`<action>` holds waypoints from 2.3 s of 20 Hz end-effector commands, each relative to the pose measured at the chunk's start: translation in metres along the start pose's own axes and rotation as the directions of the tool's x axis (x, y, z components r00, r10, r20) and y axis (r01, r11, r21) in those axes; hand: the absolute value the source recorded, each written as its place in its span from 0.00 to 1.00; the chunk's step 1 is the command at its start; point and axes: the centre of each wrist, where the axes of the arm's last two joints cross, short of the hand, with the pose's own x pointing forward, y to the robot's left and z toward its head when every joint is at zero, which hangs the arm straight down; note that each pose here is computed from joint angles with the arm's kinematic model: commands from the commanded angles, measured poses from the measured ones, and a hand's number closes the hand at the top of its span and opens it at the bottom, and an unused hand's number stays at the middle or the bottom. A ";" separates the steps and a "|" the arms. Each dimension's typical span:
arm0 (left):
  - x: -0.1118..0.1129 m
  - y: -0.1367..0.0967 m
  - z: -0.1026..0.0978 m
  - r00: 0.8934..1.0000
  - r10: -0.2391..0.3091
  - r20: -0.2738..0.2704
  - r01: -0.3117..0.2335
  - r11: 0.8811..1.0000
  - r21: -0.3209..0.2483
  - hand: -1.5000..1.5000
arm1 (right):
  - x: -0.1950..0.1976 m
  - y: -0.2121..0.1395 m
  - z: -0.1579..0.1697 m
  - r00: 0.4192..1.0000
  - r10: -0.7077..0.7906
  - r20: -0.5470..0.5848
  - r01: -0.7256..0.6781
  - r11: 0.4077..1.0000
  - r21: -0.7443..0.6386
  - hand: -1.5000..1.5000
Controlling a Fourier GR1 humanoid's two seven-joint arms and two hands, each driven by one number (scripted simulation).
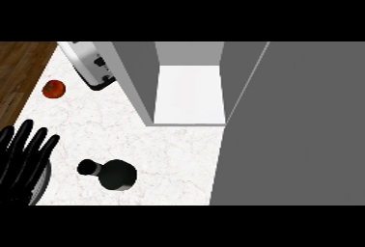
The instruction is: Pick up the wine, place it into the cabinet and close the cabinet
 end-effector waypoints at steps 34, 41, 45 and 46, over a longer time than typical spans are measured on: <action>-0.191 0.061 0.035 0.979 -0.018 -0.203 0.029 0.998 0.051 0.00 | 0.023 0.009 0.029 0.998 -0.052 0.038 0.050 0.997 0.050 0.00; -0.227 0.079 0.034 0.976 0.014 -0.216 0.001 0.998 0.070 0.00 | 0.026 -0.001 0.035 0.998 -0.045 0.042 0.042 0.997 0.069 0.00; -0.226 0.091 0.018 0.976 0.055 -0.211 -0.038 0.996 0.082 0.00 | 0.027 -0.003 0.020 0.998 -0.038 0.040 0.035 0.997 0.063 0.00; -0.238 0.078 0.033 0.974 0.077 -0.213 -0.058 0.994 0.095 0.00 | 0.029 -0.003 0.028 0.998 -0.027 0.049 0.024 0.998 0.061 0.00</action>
